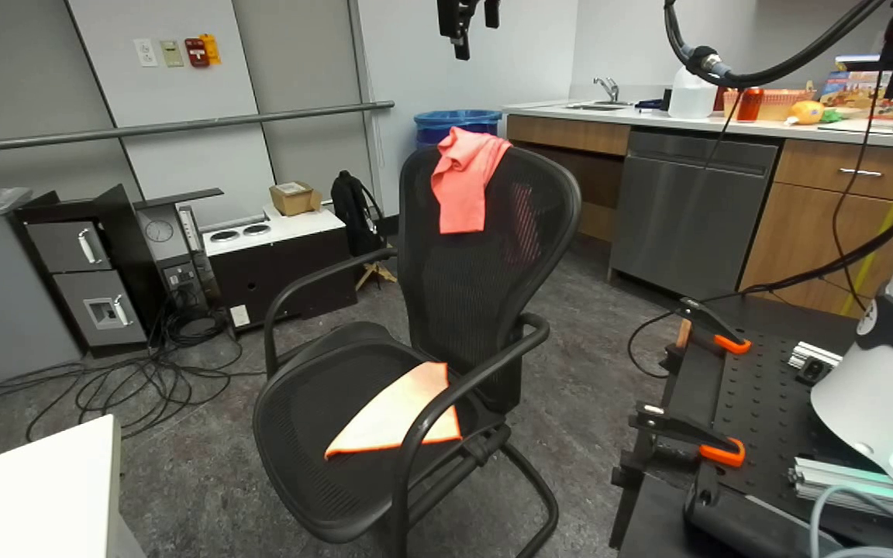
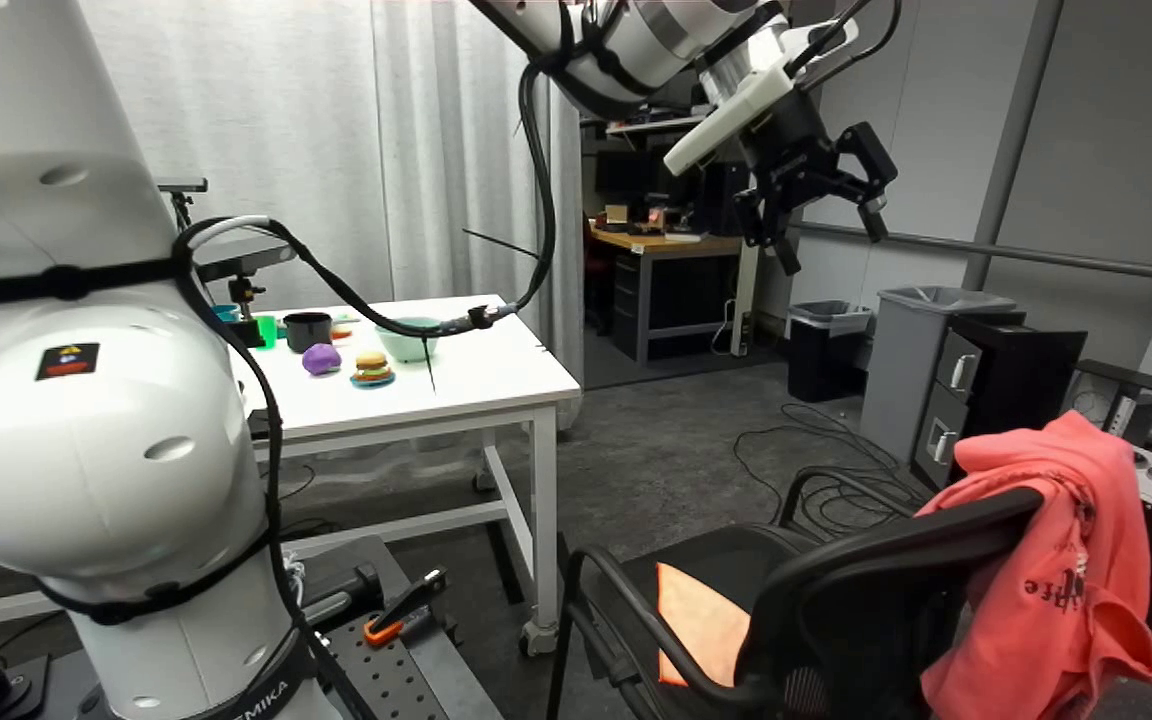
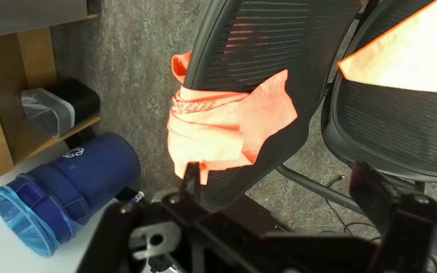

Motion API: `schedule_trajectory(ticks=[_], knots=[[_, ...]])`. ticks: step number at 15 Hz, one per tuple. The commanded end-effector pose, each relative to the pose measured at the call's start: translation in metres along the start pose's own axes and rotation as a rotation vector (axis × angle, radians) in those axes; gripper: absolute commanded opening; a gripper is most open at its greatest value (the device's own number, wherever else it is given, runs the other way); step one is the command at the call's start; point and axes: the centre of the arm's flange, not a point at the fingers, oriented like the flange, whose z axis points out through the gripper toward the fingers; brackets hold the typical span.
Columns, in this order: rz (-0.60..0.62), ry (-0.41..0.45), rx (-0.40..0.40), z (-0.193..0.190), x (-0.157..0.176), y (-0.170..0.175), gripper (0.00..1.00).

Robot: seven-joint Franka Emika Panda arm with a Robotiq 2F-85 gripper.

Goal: Remove the orange sweatshirt from the backrest of the black chair

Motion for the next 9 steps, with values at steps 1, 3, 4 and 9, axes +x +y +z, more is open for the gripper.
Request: schedule_trajectory(ticks=[1,3,4,9], knots=[[0.0,0.0,0.0,0.0,0.0,0.0,1.0],[0.0,0.0,0.0,0.0,0.0,0.0,1.0],[0.0,0.0,0.0,0.0,0.0,0.0,1.0],[0.017,-0.022,-0.019,0.035,0.029,0.005,1.0]])
